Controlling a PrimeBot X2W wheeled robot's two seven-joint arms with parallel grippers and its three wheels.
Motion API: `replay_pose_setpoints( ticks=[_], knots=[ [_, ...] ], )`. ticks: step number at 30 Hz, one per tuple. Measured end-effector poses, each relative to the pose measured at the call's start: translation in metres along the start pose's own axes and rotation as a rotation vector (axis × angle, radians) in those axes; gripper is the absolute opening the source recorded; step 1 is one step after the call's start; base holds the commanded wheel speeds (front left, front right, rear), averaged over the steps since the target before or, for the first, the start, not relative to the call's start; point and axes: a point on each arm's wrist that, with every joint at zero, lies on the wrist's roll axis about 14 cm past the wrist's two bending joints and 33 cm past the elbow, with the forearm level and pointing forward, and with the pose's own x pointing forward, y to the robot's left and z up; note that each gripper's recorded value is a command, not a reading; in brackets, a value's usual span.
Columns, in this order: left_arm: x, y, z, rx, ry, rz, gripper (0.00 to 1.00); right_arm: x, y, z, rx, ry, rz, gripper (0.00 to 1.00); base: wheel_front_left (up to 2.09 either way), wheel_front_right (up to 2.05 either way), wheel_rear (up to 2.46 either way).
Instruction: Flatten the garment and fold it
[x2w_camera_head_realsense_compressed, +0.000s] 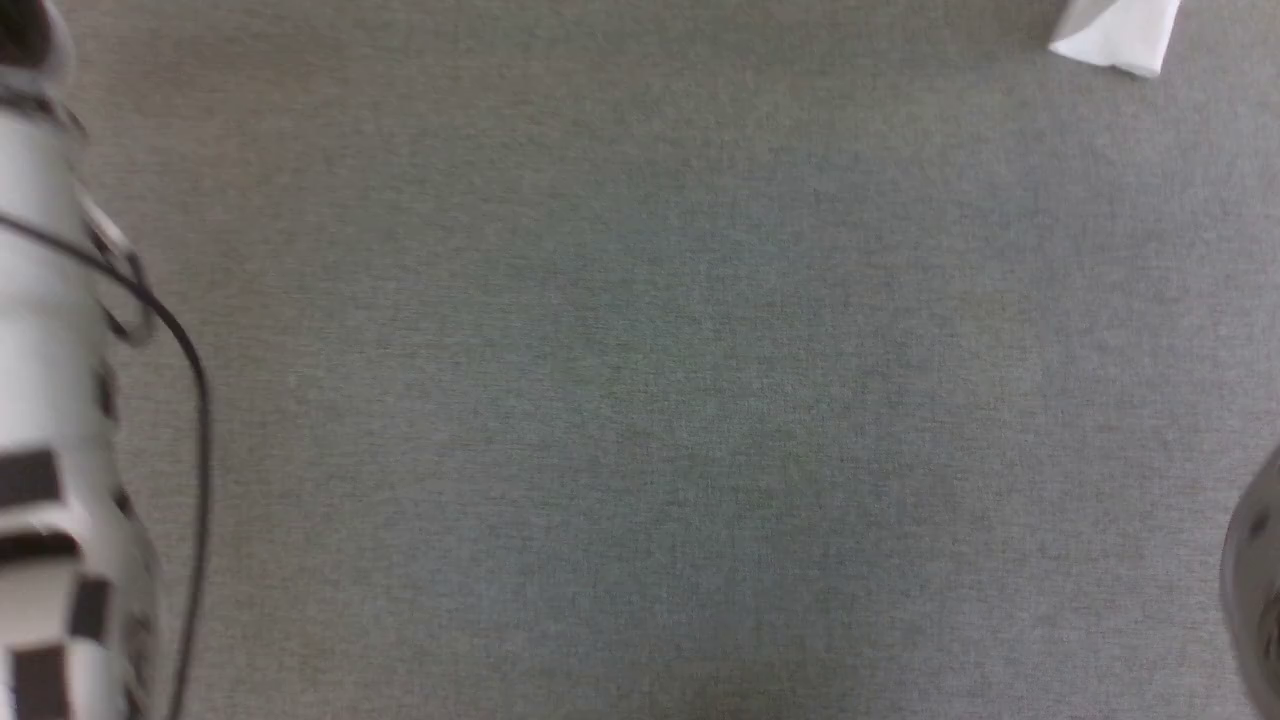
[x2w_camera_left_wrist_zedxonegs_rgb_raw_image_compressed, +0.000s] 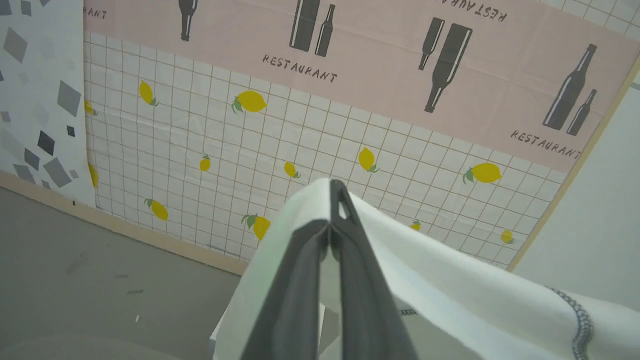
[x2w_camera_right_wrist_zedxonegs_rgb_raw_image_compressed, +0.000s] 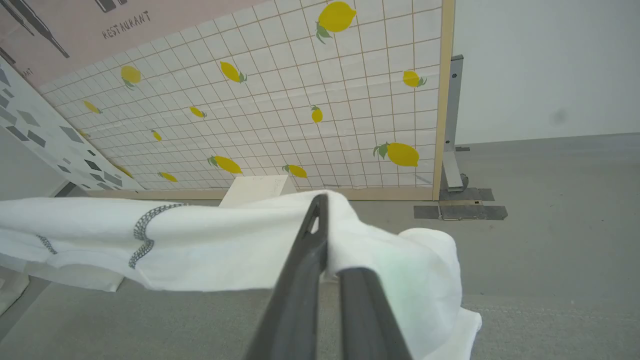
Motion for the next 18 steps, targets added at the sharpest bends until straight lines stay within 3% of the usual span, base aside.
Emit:
replay_pose_setpoints(
  ticks=[7, 14, 15, 18],
  knots=[
    [-0.103, 0.029, -0.050, -0.073, 0.121, 0.084, 0.00, -0.072, -0.012, -0.088, 0.145, 0.094, -0.001, 0.00, 0.00, 0.00, 0.00],
    [-0.246, 0.061, -0.093, -0.176, 0.330, 0.308, 0.00, -0.171, -0.026, -0.155, 0.256, 0.182, -0.097, 0.00, 0.00, 0.00, 0.00],
    [-0.296, 0.066, -0.098, -0.209, 0.406, 0.380, 0.00, -0.210, -0.035, -0.176, 0.263, 0.223, -0.148, 0.00, 0.00, 0.00, 0.00],
    [-0.328, 0.071, -0.092, -0.213, 0.449, 0.429, 0.00, -0.242, -0.041, -0.189, 0.245, 0.272, -0.184, 0.00, 0.00, 0.00, 0.00]
  ],
)
